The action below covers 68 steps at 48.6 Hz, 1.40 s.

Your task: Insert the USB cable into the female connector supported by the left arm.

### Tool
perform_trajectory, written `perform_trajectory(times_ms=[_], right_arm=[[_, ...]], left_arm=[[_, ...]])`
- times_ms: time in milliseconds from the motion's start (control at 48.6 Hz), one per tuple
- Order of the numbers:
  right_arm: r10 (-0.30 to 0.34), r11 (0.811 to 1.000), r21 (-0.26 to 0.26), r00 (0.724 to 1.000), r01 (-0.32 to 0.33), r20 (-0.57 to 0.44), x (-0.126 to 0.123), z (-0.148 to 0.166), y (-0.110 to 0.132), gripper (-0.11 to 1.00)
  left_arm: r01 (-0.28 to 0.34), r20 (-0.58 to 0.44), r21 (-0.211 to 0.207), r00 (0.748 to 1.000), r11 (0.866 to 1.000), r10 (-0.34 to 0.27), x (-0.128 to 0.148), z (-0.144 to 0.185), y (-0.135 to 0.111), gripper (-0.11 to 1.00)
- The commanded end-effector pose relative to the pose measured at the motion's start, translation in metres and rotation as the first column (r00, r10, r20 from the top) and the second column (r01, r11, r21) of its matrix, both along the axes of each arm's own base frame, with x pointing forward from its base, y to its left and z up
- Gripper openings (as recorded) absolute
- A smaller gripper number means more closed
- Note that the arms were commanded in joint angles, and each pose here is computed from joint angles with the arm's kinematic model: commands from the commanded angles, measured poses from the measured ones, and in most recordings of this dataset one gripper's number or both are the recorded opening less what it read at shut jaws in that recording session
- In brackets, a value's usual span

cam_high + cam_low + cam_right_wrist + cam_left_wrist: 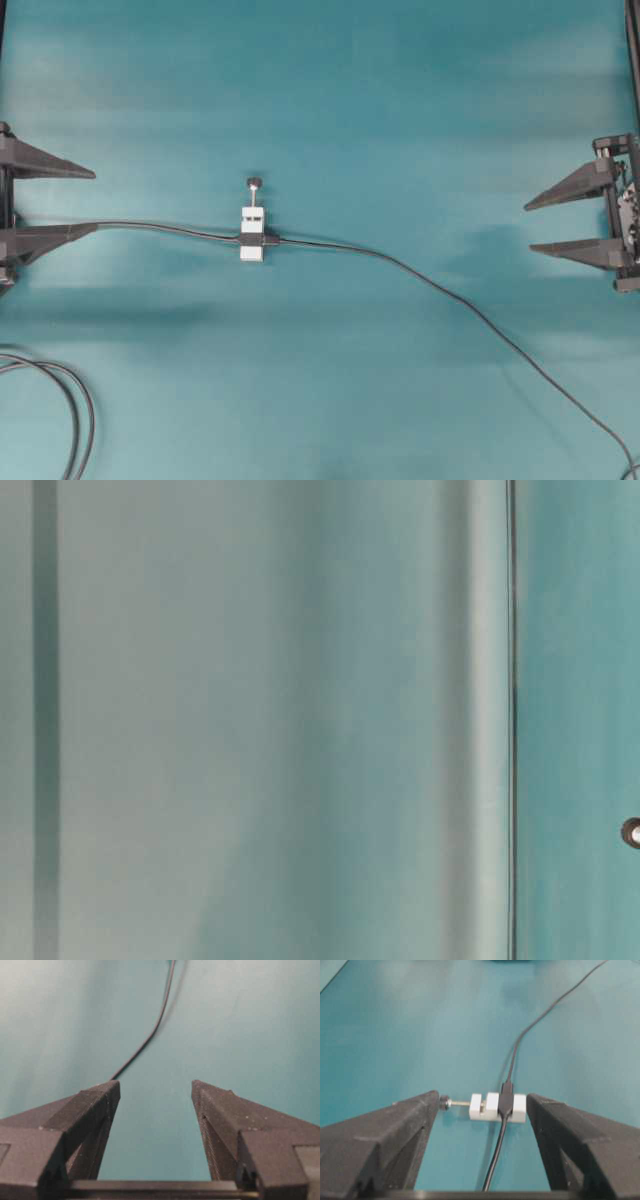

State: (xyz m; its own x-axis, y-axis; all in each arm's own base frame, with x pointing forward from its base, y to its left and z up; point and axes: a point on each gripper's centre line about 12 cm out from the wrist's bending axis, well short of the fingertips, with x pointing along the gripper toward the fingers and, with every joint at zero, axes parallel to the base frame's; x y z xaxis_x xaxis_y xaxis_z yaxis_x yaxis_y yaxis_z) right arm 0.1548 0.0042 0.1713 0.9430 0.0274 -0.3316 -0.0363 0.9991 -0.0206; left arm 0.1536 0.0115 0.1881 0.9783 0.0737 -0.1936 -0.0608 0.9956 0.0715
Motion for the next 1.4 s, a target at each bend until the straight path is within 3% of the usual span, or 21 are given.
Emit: perform_trajectory(times_ms=[0,144,638,823,1379], right_arm=[[-0.001,1.0,0.001,1.0,0.001,0.015,0.003,0.006,0.0,0.65],[0.0,1.0,-0.001,1.0,0.0,0.028,0.004,0.01,0.0,0.65],[-0.012,1.0,-0.003,0.999,0.012,-0.036,0.0,0.002,-0.002,0.65],[-0.014,1.0,-0.003,1.0,0.014,-0.019,-0.002,0.005,-0.002,0.65],[-0.015,1.0,-0.003,1.0,0.015,-0.017,-0.004,0.004,-0.002,0.65]], left_arm=[[0.02,0.005,0.036,1.0,0.999,-0.02,0.001,0.002,-0.002,0.87],[0.048,0.005,0.055,0.999,0.997,-0.048,0.001,0.001,-0.006,0.87],[0.031,0.011,0.011,0.999,0.999,-0.031,-0.005,-0.005,-0.005,0.87],[0.025,-0.06,-0.026,0.998,0.999,-0.026,-0.009,-0.015,-0.005,0.87],[0.027,-0.104,-0.025,0.994,0.999,-0.03,-0.012,-0.024,-0.005,0.87]])
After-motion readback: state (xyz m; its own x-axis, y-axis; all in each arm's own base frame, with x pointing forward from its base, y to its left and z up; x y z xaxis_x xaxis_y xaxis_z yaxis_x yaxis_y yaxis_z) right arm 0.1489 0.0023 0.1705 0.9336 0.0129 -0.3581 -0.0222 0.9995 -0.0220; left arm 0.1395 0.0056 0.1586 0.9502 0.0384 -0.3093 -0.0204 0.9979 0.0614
